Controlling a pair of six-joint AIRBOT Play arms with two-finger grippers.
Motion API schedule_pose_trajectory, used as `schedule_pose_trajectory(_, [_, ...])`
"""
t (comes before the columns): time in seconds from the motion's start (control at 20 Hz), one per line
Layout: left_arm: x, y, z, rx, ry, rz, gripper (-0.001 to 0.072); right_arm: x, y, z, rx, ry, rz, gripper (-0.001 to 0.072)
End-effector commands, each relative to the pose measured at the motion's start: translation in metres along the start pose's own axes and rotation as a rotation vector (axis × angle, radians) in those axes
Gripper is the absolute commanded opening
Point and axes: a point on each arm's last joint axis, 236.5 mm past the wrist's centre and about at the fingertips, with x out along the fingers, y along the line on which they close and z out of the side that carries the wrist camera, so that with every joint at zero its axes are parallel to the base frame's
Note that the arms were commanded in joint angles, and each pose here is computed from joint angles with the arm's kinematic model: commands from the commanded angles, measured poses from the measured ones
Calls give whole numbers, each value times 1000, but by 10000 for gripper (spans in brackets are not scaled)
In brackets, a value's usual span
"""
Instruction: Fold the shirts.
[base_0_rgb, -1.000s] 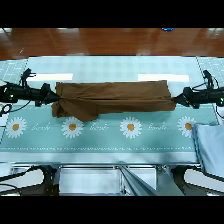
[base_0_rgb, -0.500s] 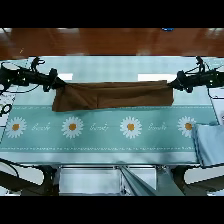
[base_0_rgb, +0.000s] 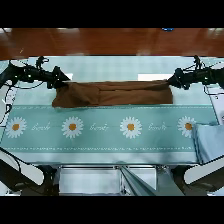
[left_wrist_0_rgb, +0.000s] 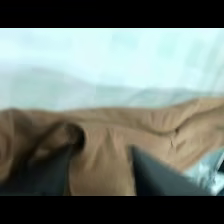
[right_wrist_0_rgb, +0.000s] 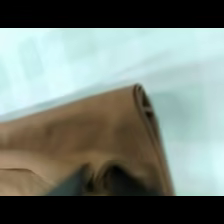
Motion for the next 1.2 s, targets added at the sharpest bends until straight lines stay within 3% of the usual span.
schedule_pose_trajectory(0.0, [-7,2,-23,2,109,-12,511,-1,5,-1,43,11,30,392])
schedule_pose_trajectory(0.15, [-68,1,-13,43,19,37,510,-53,8,6,45,-16,48,392])
schedule_pose_trajectory(0.25, [-128,5,-5,93,-105,139,510,-113,-2,14,37,-94,18,392])
schedule_pose_trajectory(0.35, [-184,11,-3,125,-266,246,510,-173,-33,7,30,-153,-109,399])
schedule_pose_trajectory(0.5, [-221,7,-26,140,-501,285,510,-211,-77,-17,89,-207,-229,406])
schedule_pose_trajectory(0.8, [-114,-13,-147,278,-365,218,510,-126,-86,-51,178,-162,-65,416])
schedule_pose_trajectory(1.15, [-79,-35,-154,304,-334,187,510,-28,-51,-54,216,33,86,416])
